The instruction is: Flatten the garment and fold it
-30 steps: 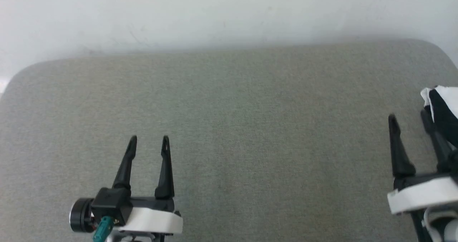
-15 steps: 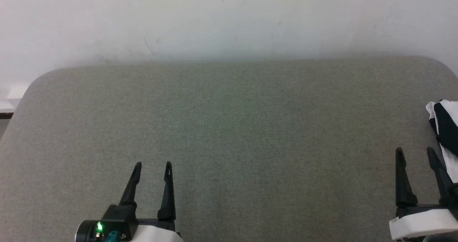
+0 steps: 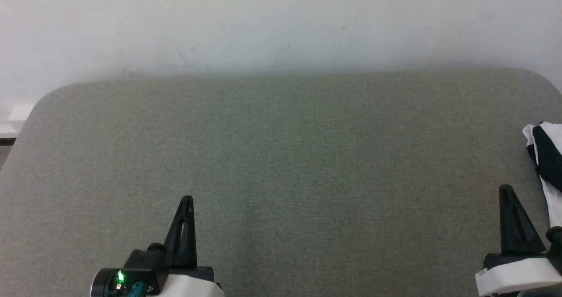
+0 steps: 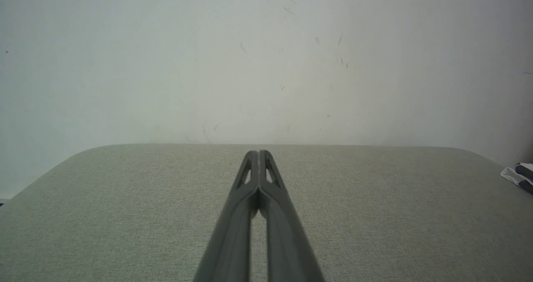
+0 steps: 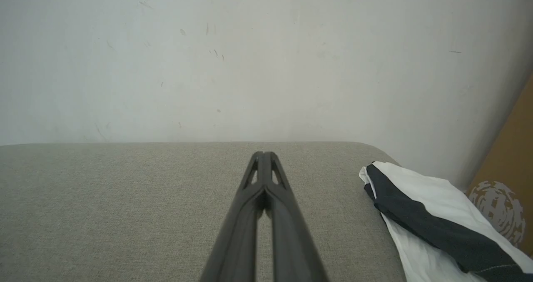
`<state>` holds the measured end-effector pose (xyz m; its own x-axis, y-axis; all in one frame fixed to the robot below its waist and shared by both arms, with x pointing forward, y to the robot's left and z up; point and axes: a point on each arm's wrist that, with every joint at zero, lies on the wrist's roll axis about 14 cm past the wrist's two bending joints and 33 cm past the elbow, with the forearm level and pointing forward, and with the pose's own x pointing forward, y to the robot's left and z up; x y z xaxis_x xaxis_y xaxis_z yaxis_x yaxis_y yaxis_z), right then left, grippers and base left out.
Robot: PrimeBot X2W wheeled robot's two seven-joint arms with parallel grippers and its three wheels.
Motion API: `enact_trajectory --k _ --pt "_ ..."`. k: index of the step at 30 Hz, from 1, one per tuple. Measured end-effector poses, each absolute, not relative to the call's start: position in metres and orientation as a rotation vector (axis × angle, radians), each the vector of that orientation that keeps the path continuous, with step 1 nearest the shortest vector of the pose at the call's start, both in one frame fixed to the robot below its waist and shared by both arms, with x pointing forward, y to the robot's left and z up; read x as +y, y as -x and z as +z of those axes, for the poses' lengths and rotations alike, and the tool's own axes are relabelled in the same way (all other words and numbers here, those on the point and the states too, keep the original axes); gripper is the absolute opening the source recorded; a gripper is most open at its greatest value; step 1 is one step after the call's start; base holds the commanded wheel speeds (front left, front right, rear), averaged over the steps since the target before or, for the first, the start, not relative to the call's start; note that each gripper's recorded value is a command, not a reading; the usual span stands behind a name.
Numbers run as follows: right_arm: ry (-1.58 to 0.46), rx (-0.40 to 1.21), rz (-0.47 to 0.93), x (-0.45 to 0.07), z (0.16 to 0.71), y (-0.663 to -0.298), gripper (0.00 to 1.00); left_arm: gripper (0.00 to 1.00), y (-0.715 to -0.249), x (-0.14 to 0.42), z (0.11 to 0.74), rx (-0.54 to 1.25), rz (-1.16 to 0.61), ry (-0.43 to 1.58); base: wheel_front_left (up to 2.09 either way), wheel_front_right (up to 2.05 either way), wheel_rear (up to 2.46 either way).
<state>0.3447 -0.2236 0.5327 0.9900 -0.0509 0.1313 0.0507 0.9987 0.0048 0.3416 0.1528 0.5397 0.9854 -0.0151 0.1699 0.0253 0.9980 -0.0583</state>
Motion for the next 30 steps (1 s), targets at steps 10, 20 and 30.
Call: enact_trajectory --k 10,20,30 --pt "-0.003 -0.113 -0.039 -0.219 0.530 -0.346 0.00 0.00 -0.343 0.156 0.537 -0.152 -0.015 0.060 0.00 0.00 0.00" --pt "-0.002 -0.098 -0.024 -0.214 0.528 -0.347 0.00 0.00 -0.345 0.157 0.536 -0.138 -0.018 0.044 0.00 0.00 0.00" --pt "0.001 -0.087 -0.011 -0.210 0.527 -0.349 0.00 0.00 -0.347 0.158 0.534 -0.124 -0.017 0.037 0.00 0.00 0.00"
